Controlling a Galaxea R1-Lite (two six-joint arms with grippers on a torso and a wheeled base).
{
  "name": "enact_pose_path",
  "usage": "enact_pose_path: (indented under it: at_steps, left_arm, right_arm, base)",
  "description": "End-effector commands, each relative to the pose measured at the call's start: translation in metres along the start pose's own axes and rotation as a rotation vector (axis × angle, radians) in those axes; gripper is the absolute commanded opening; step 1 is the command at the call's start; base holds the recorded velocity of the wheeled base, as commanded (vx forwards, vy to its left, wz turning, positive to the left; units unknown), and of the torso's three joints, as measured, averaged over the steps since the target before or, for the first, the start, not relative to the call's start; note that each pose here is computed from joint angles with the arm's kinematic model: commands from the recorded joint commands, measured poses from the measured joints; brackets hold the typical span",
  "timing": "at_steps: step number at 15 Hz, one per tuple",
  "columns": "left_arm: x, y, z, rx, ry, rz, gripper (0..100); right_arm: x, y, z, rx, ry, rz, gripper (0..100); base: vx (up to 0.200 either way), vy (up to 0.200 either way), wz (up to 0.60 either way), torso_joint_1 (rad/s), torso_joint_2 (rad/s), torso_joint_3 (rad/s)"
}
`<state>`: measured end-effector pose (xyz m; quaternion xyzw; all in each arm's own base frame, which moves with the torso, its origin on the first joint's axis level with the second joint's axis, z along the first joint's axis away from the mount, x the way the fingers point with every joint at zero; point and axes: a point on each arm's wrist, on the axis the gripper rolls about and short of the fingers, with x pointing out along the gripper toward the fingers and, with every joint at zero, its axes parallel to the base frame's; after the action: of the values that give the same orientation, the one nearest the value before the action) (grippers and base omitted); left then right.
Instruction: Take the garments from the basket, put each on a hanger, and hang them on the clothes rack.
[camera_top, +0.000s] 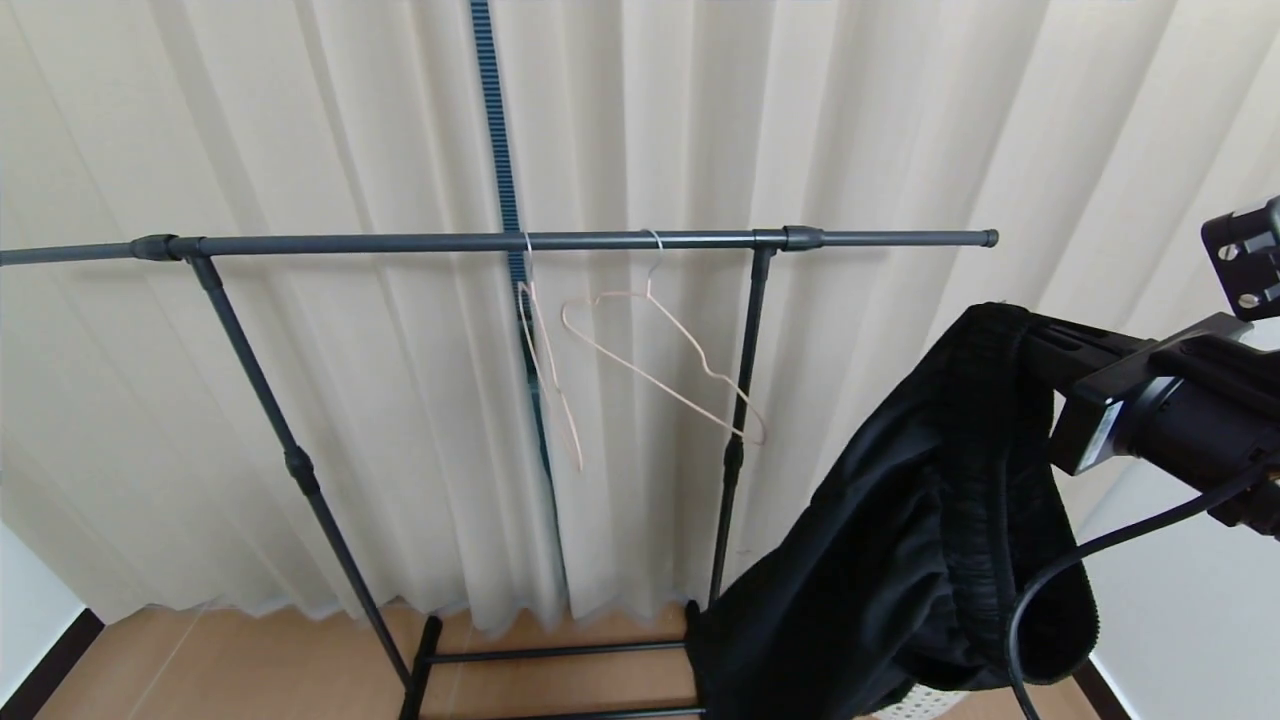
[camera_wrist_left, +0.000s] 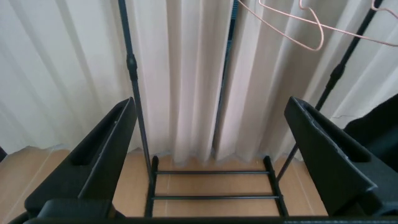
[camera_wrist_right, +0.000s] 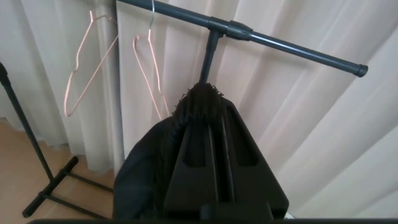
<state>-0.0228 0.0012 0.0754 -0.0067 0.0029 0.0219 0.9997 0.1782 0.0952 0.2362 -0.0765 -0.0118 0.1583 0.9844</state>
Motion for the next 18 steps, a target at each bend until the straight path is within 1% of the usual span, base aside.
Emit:
enact_pose_path:
  at_steps: [1, 5, 6, 12, 18]
  left_arm:
    - [0.0000, 0.0000, 0.0000, 0.000, 0.000, 0.001, 100]
    - [0.0000, 0.0000, -0.0002, 0.000, 0.001, 0.001, 100]
    - [-0.0001, 0.0000, 0.0002, 0.001, 0.000, -0.001, 100]
    - [0.0000, 0.0000, 0.0000, 0.000, 0.000, 0.001, 100]
    - [0.0000, 0.0000, 0.0001, 0.000, -0.002, 0.001, 100]
  right_arm:
    - [-0.0013, -0.0004, 0.0013, 0.000, -0.007, -0.001, 0]
    - [-0.0037, -0.0009, 0.0016, -0.018, -0.010, -0.001, 0]
    - [-0.0045, -0.0011, 0.0019, -0.019, -0.013, -0.002, 0]
    - [-0.0047, -0.0010, 0.0010, -0.020, -0.010, -0.001, 0]
    - [-0.0052, -0.0006, -0.0020, -0.028, 0.000, 0.002, 0]
  base:
    - [0.000, 0.200, 0.00, 0.002, 0.00, -0.002]
    - [0.000, 0.200, 0.00, -0.005, 0.00, 0.005]
    - [-0.200, 0.200, 0.00, 0.012, 0.01, -0.002]
    - [-0.200, 0.000, 0.00, 0.007, 0.00, 0.002]
    - [0.000, 0.000, 0.00, 0.000, 0.00, 0.000]
